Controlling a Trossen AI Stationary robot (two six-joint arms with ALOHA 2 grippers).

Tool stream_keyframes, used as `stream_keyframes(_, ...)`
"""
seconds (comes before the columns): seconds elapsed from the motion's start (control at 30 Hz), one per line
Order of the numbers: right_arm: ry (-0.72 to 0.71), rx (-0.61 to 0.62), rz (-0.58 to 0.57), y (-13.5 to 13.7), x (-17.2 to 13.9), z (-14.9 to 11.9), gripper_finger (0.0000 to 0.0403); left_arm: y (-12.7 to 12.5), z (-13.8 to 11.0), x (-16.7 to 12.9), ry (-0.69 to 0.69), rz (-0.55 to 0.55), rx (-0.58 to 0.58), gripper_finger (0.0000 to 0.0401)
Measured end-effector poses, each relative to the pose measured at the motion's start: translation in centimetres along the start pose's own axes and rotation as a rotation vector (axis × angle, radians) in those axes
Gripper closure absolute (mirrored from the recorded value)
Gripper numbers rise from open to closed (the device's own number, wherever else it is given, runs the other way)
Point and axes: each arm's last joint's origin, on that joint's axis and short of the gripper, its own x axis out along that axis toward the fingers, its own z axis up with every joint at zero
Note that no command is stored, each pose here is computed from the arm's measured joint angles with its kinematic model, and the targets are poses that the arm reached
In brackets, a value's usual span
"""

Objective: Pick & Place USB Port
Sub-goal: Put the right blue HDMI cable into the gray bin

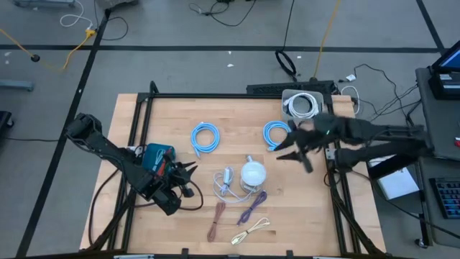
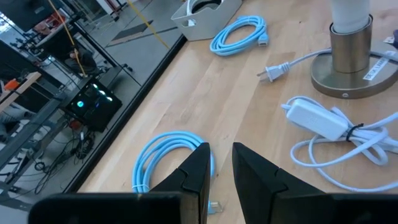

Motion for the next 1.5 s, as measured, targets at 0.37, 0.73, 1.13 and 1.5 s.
stream_keyframes(0.37,0.745,-0.058,-0.631,0.6,5.6,-8.1,0.0241,-0.3,0.1,-0.3,-0.015,-0.018,-0.005,0.033)
stream_keyframes(0.73,0.925,-0.144,-0.652,-0.9,8.6,-14.3,0.0238,-0.4,0.2,-0.3,-0.022,-0.026,-0.004,0.033)
stream_keyframes(1.13,0.836,-0.201,-0.655,-1.9,9.4,-13.5,0.0238,-0.4,0.2,-0.3,-0.019,-0.029,-0.004,0.033)
stream_keyframes(1.5,0.816,-0.135,-0.639,-5.2,9.1,-13.7,0.0238,-0.4,0.2,-0.3,-0.018,-0.031,-0.004,0.033)
